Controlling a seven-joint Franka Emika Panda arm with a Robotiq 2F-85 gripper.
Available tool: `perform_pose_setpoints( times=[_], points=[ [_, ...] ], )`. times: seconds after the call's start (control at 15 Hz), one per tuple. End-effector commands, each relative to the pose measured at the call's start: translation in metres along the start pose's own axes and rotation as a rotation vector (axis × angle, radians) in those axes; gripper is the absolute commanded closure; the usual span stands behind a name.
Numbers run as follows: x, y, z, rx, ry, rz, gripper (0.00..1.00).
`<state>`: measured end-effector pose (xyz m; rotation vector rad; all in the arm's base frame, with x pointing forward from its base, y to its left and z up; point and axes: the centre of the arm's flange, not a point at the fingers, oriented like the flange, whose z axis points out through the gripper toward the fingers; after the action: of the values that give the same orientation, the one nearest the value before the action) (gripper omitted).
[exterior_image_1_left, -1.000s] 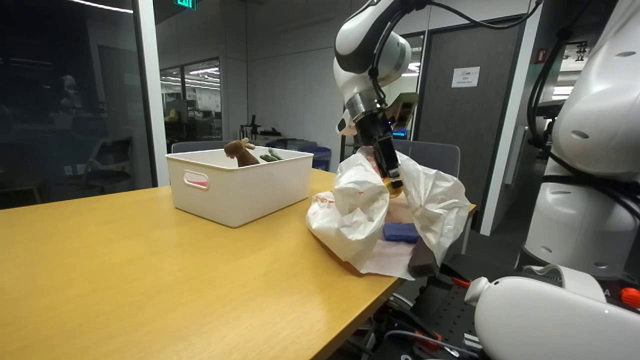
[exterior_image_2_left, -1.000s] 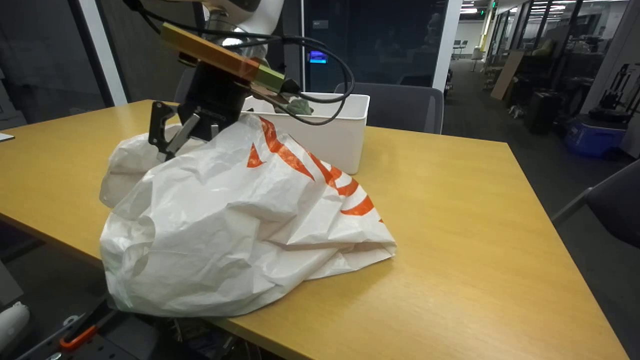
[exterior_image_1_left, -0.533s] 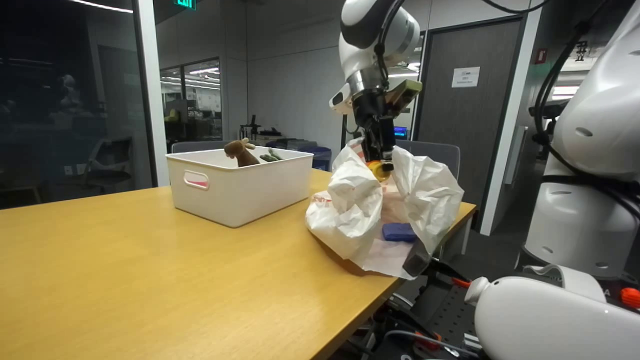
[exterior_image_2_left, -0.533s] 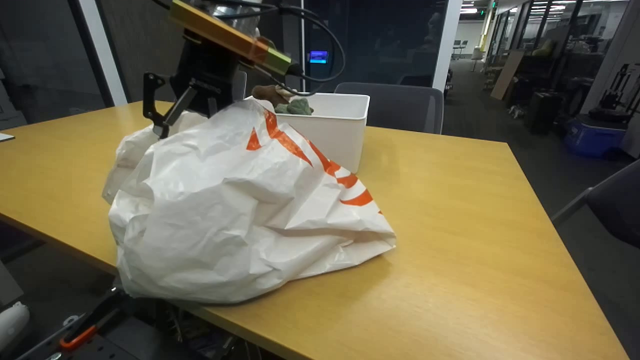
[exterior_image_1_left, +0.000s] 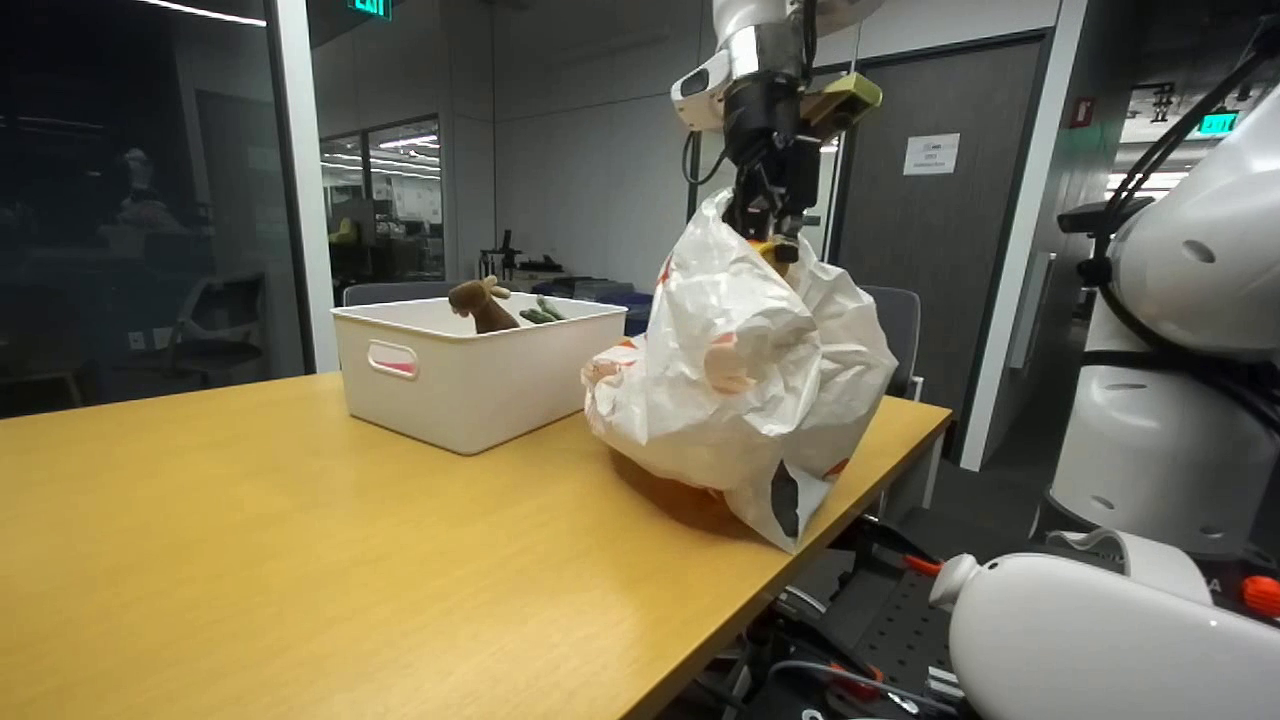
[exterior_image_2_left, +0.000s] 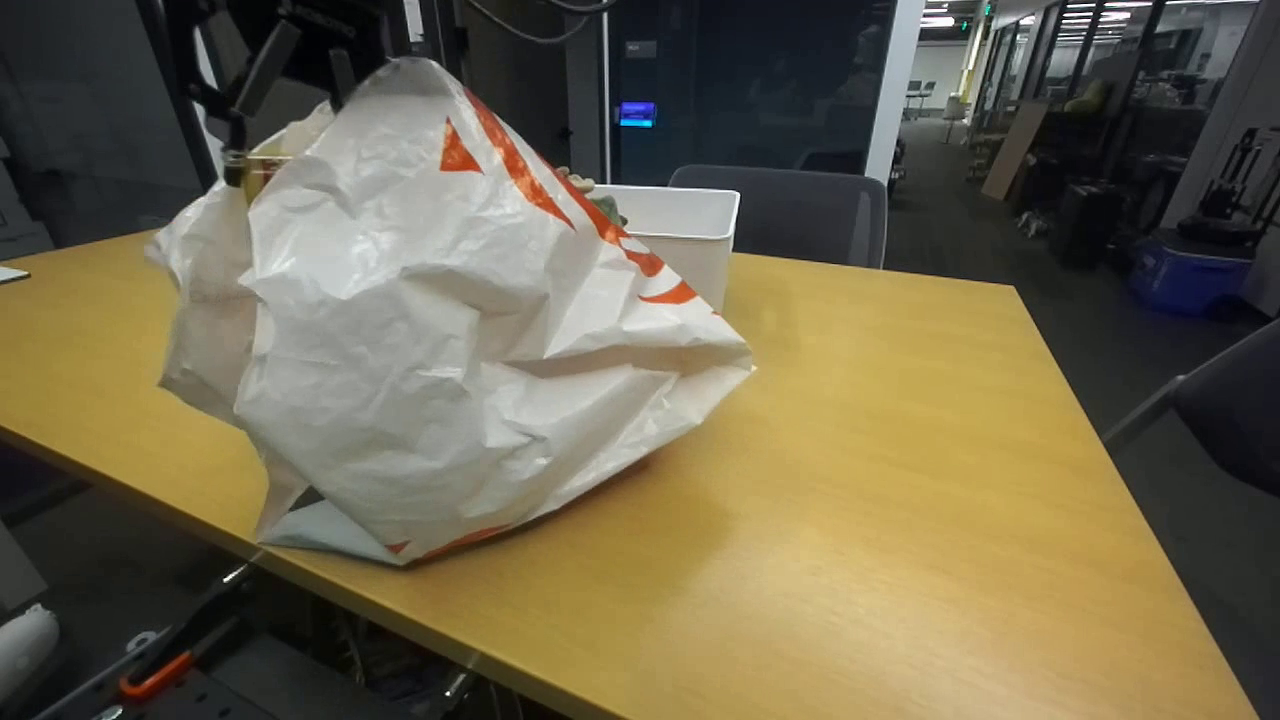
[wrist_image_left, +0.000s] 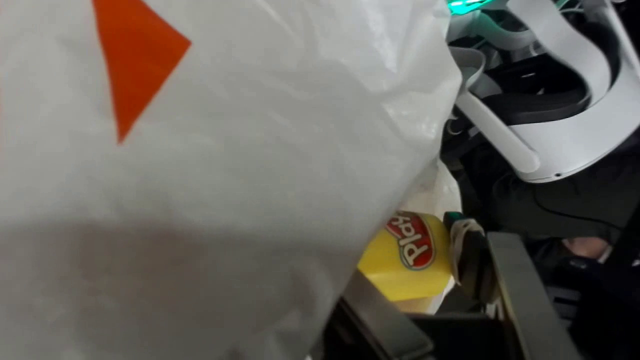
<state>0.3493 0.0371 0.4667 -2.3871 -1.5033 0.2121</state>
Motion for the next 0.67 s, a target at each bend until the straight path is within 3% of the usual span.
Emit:
perform_pose_setpoints(
  times=[0.0,0.6],
  points=[
    [0.005,0.001,-0.006,0.161,-0.003,-0.111,0.68],
    [0.007,0.039,0.066,0.569,-0.165,-0.194,0.68]
  ],
)
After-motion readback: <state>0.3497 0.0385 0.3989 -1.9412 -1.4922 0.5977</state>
